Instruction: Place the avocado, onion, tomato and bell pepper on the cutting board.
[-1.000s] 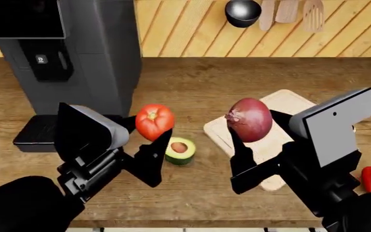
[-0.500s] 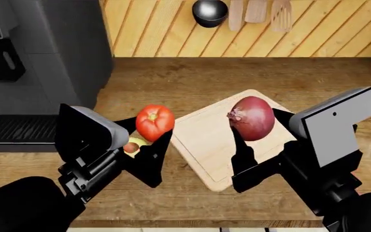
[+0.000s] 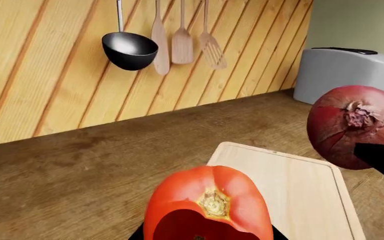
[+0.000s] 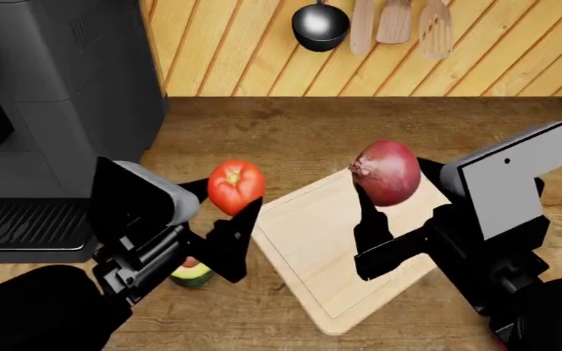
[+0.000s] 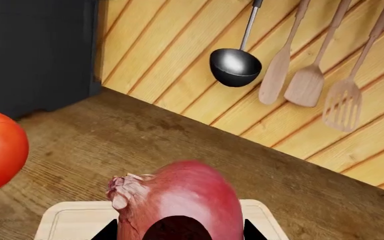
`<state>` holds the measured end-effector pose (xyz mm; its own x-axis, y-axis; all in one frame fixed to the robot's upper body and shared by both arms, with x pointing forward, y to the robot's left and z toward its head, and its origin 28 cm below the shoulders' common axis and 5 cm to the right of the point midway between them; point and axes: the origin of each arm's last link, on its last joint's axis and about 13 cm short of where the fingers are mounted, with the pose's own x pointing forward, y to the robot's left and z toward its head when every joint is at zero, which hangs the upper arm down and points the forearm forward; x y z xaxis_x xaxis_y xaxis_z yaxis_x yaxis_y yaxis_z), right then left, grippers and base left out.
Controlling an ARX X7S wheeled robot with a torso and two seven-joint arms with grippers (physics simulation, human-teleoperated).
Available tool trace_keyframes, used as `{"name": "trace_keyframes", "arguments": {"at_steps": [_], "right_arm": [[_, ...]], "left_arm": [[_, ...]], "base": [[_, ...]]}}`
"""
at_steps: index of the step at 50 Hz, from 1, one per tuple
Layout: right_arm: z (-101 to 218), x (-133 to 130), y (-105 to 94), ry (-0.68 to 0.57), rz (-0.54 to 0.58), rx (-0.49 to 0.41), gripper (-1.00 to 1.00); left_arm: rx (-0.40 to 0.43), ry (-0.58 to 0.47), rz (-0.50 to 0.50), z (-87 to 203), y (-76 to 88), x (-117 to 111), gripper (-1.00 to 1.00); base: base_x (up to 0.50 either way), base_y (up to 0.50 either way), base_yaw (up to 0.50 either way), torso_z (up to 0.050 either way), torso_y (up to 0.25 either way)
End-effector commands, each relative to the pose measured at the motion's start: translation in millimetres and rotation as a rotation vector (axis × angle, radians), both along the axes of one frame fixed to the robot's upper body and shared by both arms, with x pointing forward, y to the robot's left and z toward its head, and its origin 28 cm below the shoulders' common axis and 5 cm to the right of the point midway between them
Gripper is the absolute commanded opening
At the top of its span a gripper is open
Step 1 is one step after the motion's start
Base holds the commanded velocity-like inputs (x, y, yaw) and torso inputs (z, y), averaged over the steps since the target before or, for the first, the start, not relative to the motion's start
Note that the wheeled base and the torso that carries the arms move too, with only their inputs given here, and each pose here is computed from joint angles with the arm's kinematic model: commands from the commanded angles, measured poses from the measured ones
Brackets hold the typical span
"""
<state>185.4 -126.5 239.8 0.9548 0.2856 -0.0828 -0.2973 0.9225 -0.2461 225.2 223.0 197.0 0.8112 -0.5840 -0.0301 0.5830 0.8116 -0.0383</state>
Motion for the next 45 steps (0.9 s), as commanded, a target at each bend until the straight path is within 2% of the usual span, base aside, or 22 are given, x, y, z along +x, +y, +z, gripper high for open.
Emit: {"name": "trace_keyframes", "arguments": {"at_steps": [1, 4, 12, 20, 22, 24, 30, 32, 36, 45], "right_arm": [[17, 9, -4.3, 0.043, 0.013, -0.034, -1.00], [30, 13, -6.6, 0.068, 0.028, -0.087, -1.00], [67, 35, -13.8, 0.126, 0.063, -0.155, -1.00], [83, 53, -22.3, 0.189, 0.053, -0.215, -1.00], [86, 59, -23.1, 0.208, 0.061, -0.225, -1.00], [88, 64, -23.6, 0.234, 0.069, -0.236, -1.00], [88, 87, -25.9, 0.294, 0.083, -0.261, -1.00], [87, 96, -26.4, 0.318, 0.092, -0.270, -1.00], [81, 107, -29.2, 0.340, 0.081, -0.271, -1.00], [62, 137, -32.4, 0.371, 0.065, -0.219, -1.00]], "left_arm": [[0.009, 0.016, -0.021, 2, -3.1, 0, -1.00], [0.028, 0.039, -0.025, 3, -3.9, 2, -1.00], [0.067, 0.077, -0.042, 9, -8.7, 16, -1.00], [0.082, 0.099, -0.039, 14, -11.3, 29, -1.00], [0.085, 0.092, -0.047, 15, -13.1, 25, -1.00], [0.090, 0.090, -0.065, 16, -15.1, 22, -1.00], [0.095, 0.131, -0.044, 17, -18.3, 34, -1.00], [0.093, 0.173, -0.049, 17, -20.1, 38, -1.00], [0.098, 0.179, -0.059, 18, -22.1, 41, -1.00], [0.048, 0.218, -0.078, 19, -28.1, 55, -1.00]], "base": [[0.00, 0.00, 0.00, 0.000, 0.000], [0.00, 0.00, 0.00, 0.000, 0.000], [0.00, 0.00, 0.00, 0.000, 0.001], [0.00, 0.00, 0.00, 0.000, 0.000], [0.00, 0.00, 0.00, 0.000, 0.000], [0.00, 0.00, 0.00, 0.000, 0.000], [0.00, 0.00, 0.00, 0.000, 0.000], [0.00, 0.00, 0.00, 0.000, 0.000], [0.00, 0.00, 0.00, 0.000, 0.000], [0.00, 0.00, 0.00, 0.000, 0.000]]}}
